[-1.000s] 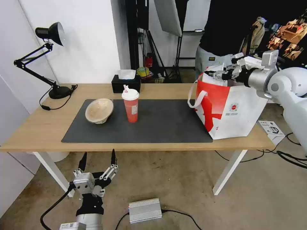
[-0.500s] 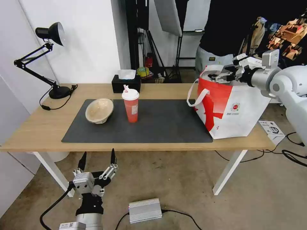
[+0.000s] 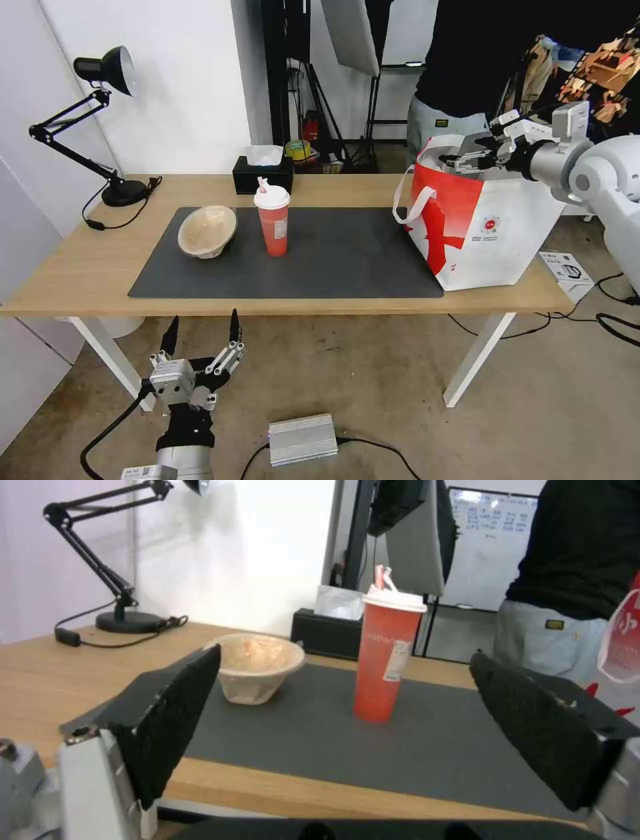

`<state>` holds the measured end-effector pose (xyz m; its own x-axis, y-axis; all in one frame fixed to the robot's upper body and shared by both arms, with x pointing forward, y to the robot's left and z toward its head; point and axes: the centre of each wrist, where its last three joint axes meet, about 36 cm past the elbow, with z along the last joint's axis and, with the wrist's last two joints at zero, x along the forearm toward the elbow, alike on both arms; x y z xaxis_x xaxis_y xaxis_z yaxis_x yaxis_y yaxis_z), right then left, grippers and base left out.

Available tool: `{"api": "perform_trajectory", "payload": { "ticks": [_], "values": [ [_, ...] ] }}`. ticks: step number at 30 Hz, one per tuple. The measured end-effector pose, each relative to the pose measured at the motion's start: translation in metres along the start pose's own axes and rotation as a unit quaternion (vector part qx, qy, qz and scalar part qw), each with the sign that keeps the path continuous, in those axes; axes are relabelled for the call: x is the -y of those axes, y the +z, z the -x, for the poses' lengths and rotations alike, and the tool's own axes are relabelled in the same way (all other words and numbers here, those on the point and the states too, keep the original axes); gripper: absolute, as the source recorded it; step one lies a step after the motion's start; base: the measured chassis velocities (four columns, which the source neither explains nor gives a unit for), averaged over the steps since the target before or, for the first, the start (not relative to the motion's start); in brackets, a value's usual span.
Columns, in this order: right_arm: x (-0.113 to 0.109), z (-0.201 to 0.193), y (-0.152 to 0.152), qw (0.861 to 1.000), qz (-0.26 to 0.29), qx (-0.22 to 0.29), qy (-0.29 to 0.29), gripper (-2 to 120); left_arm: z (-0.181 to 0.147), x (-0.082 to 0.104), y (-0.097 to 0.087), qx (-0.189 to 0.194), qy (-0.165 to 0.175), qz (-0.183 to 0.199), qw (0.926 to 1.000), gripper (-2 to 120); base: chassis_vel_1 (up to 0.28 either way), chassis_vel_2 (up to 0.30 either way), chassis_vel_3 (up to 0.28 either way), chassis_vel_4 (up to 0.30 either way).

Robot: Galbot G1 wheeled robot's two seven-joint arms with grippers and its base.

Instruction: Pick up the trash from the table and place it into the takeout bag.

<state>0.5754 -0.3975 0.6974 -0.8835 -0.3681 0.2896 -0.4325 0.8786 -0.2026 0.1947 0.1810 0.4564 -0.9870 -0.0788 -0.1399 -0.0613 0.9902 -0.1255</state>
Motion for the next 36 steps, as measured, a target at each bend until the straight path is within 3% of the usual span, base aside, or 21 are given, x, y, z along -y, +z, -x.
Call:
{"api": "perform_trajectory", "payload": {
  "ticks": [9, 13, 14, 17, 19, 23, 24, 27, 28, 31, 36],
  "values": [
    [-0.014, -0.005, -0.004, 0.997, 0.015, 0.075, 0.031, 100, -0.001, 0.000, -0.001, 0.001, -0.001, 0.000, 1.0000, 100, 0.000, 0.000, 0.000, 0.000],
    [-0.048, -0.012, -0.007, 0.977, 0.011, 0.202, 0.071, 100, -0.001, 0.000, -0.002, 0.002, -0.001, 0.000, 1.0000, 100, 0.000, 0.000, 0.000, 0.000],
    [-0.048, -0.012, -0.007, 0.977, 0.011, 0.202, 0.071, 100, -0.001, 0.000, -0.002, 0.002, -0.001, 0.000, 1.0000, 100, 0.000, 0.000, 0.000, 0.000],
    [-0.079, -0.021, -0.006, 0.963, 0.012, 0.253, 0.090, 100, -0.002, -0.001, -0.003, 0.006, -0.002, 0.000, 1.0000, 100, 0.000, 0.000, 0.000, 0.000],
    [-0.086, -0.024, -0.005, 0.961, 0.014, 0.262, 0.093, 100, -0.002, -0.001, -0.003, 0.007, -0.002, 0.000, 1.0000, 100, 0.000, 0.000, 0.000, 0.000],
    [-0.137, -0.042, 0.015, 0.944, 0.039, 0.305, 0.118, 100, 0.001, -0.004, -0.004, 0.012, -0.004, 0.001, 0.9999, 100, 0.000, 0.000, 0.000, 0.000],
    [-0.137, -0.042, 0.015, 0.944, 0.039, 0.305, 0.118, 100, 0.001, -0.004, -0.004, 0.012, -0.004, 0.001, 0.9999, 100, 0.000, 0.000, 0.000, 0.000],
    [-0.186, -0.059, 0.050, 0.933, 0.062, 0.334, 0.117, 100, 0.001, -0.003, -0.004, 0.013, -0.005, 0.000, 0.9999, 100, 0.000, 0.000, 0.000, 0.000],
    [-0.186, -0.059, 0.050, 0.933, 0.062, 0.334, 0.117, 100, 0.001, -0.003, -0.004, 0.013, -0.005, 0.000, 0.9999, 100, 0.000, 0.000, 0.000, 0.000],
    [-0.225, -0.071, 0.075, 0.916, 0.089, 0.368, 0.131, 100, 0.001, -0.004, -0.005, 0.016, -0.005, 0.000, 0.9999, 100, 0.000, 0.000, 0.000, 0.000],
    [-0.256, -0.084, 0.101, 0.904, 0.107, 0.389, 0.140, 100, 0.000, -0.005, -0.008, 0.019, -0.005, 0.000, 0.9998, 100, 0.000, 0.000, 0.000, 0.000]
  ]
}}
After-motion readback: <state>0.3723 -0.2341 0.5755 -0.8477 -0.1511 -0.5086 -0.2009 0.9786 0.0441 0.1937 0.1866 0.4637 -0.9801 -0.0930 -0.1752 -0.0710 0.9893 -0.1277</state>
